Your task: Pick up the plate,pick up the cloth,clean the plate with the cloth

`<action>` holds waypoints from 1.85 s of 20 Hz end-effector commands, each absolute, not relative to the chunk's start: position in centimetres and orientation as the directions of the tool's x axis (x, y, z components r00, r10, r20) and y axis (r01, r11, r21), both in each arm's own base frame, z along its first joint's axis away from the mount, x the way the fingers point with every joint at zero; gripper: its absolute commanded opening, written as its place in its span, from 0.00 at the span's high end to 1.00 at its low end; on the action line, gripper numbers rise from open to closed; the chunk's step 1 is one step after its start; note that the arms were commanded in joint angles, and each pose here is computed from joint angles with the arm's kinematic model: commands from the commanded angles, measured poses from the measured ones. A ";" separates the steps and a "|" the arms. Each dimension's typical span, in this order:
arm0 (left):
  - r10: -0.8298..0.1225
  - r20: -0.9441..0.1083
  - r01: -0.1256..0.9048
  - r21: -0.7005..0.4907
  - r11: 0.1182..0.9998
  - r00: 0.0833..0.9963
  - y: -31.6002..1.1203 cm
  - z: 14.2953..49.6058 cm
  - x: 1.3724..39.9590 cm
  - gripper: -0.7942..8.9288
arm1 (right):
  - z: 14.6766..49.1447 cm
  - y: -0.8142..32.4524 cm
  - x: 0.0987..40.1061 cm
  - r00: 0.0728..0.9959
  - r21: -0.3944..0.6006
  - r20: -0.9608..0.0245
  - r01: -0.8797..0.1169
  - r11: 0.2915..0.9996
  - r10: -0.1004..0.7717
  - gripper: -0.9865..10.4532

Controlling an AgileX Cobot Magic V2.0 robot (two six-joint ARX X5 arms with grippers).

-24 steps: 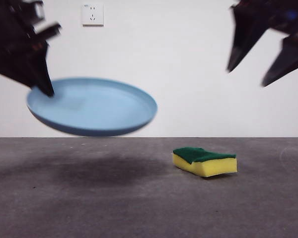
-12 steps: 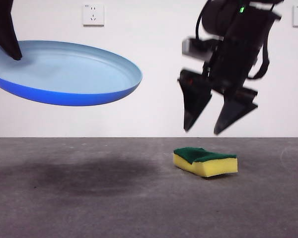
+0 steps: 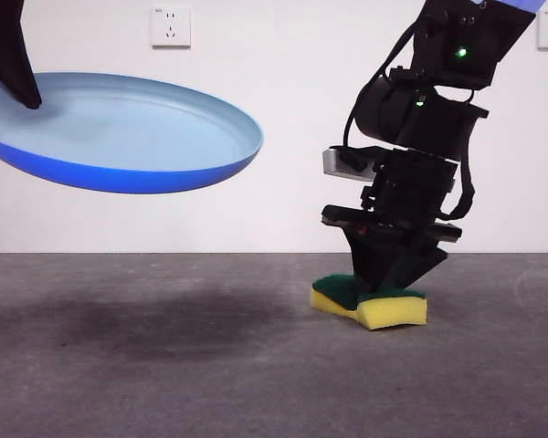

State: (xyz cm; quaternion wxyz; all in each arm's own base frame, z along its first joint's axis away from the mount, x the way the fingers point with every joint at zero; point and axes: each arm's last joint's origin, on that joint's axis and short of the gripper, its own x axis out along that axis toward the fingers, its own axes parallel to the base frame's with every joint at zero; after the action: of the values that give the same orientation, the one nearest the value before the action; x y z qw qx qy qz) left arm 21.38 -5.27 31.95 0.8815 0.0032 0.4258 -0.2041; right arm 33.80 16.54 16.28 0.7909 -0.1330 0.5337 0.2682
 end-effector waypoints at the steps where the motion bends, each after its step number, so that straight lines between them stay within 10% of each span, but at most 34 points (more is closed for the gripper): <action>1: -0.318 -0.746 0.349 -0.123 0.929 0.585 -5.3 31.8 21.9 0.93 | 15.2 16.6 33.8 0.260 0.078 -0.930 -0.554 0.829 0.261 0.93; 14: -0.325 -0.826 0.344 -0.172 0.923 0.460 -7.9 25.4 28.3 0.93 | 26.5 17.8 29.1 0.469 0.117 -0.769 -0.564 0.817 0.434 0.93; 27: -0.528 -0.725 0.452 -0.328 0.829 0.442 -12.5 26.1 27.8 0.93 | 24.2 26.6 24.3 0.336 0.175 -0.767 -0.710 0.683 0.546 0.93; 32: -0.521 -0.741 0.448 -0.328 0.831 0.424 -12.5 25.9 27.7 0.93 | 22.4 26.3 21.5 0.231 0.036 -0.919 -0.756 0.654 0.318 0.93; 37: -0.558 -0.752 0.465 -0.378 0.801 0.350 -12.5 25.7 27.1 0.93 | 22.6 23.4 22.7 0.482 -0.402 -0.872 -0.602 0.690 -0.087 0.93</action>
State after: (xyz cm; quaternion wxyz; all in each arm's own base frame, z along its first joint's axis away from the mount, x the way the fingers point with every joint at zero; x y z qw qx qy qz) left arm 27.34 -12.38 25.77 0.8313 -0.0366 0.4710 -0.2929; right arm 22.41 23.73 22.69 0.7799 -0.3330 0.4947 0.1901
